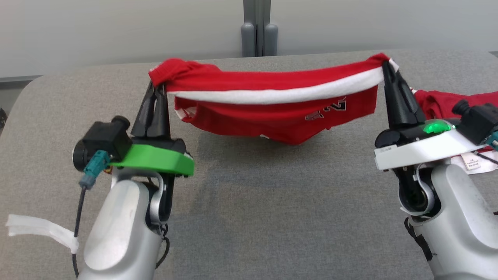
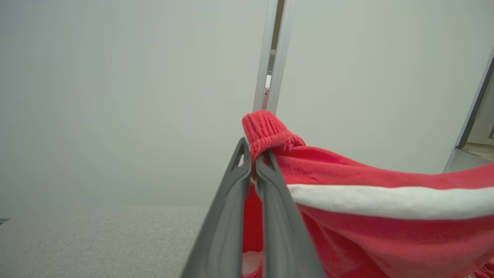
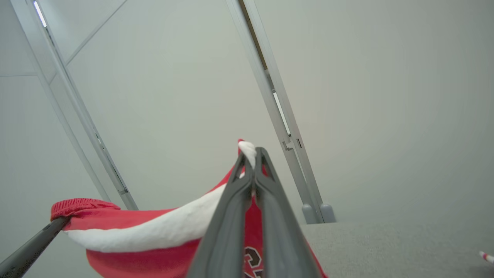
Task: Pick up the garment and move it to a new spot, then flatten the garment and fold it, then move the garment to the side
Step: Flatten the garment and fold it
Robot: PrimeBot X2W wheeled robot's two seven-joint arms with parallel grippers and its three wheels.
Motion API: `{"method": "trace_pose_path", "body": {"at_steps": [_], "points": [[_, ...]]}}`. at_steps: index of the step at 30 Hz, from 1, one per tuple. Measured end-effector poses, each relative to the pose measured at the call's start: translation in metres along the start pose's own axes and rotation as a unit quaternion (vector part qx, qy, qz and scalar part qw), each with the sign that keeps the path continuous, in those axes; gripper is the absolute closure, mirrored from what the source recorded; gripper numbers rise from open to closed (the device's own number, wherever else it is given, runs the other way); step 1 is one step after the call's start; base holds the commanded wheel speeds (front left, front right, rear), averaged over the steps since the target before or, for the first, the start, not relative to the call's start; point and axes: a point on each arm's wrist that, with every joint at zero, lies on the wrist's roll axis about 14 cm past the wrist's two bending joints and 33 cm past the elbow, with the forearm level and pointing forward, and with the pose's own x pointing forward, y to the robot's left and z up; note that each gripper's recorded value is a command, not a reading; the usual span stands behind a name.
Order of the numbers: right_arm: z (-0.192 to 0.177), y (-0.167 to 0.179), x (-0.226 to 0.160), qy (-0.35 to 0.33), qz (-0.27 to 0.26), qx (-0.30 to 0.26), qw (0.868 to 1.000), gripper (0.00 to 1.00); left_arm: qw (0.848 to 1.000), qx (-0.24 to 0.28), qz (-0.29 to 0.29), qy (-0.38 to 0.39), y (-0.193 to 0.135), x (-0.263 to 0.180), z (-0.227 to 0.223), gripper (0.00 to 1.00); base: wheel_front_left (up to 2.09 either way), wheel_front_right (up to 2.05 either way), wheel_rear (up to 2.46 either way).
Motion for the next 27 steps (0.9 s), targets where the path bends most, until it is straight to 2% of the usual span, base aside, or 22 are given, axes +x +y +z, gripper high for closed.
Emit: {"method": "trace_pose_path", "body": {"at_steps": [2,3,5,10,19,24,27], "points": [[0.024,0.009,0.007,-0.032,0.013,-0.011,0.999,1.00,1.000,-0.003,-0.010,-0.027,-0.006,0.010,0.024,1.00,0.00,0.00,0.00],[0.036,0.013,0.009,-0.047,0.018,-0.014,0.999,1.00,0.999,-0.005,-0.015,-0.040,-0.010,0.013,0.037,0.96,0.00,0.00,0.00],[0.058,0.023,0.012,-0.077,0.029,-0.023,0.996,1.00,0.998,-0.009,-0.020,-0.063,-0.016,0.018,0.060,1.00,0.00,0.00,0.00],[0.091,0.036,0.011,-0.117,0.036,-0.037,0.992,1.00,0.994,-0.038,-0.024,-0.096,-0.023,0.018,0.099,1.00,0.00,0.00,0.00],[0.080,0.030,0.014,-0.092,0.020,-0.042,0.995,1.00,0.996,-0.049,-0.017,-0.071,-0.019,0.023,0.094,1.00,0.00,0.00,0.00],[0.072,0.023,0.044,-0.076,0.022,-0.030,0.996,1.00,0.998,-0.039,-0.018,-0.039,-0.006,0.054,0.082,1.00,0.00,0.00,0.00],[0.065,0.015,0.074,-0.069,0.026,-0.025,0.997,1.00,0.999,-0.027,-0.018,-0.021,0.007,0.086,0.075,1.00,0.00,0.00,0.00]]}}
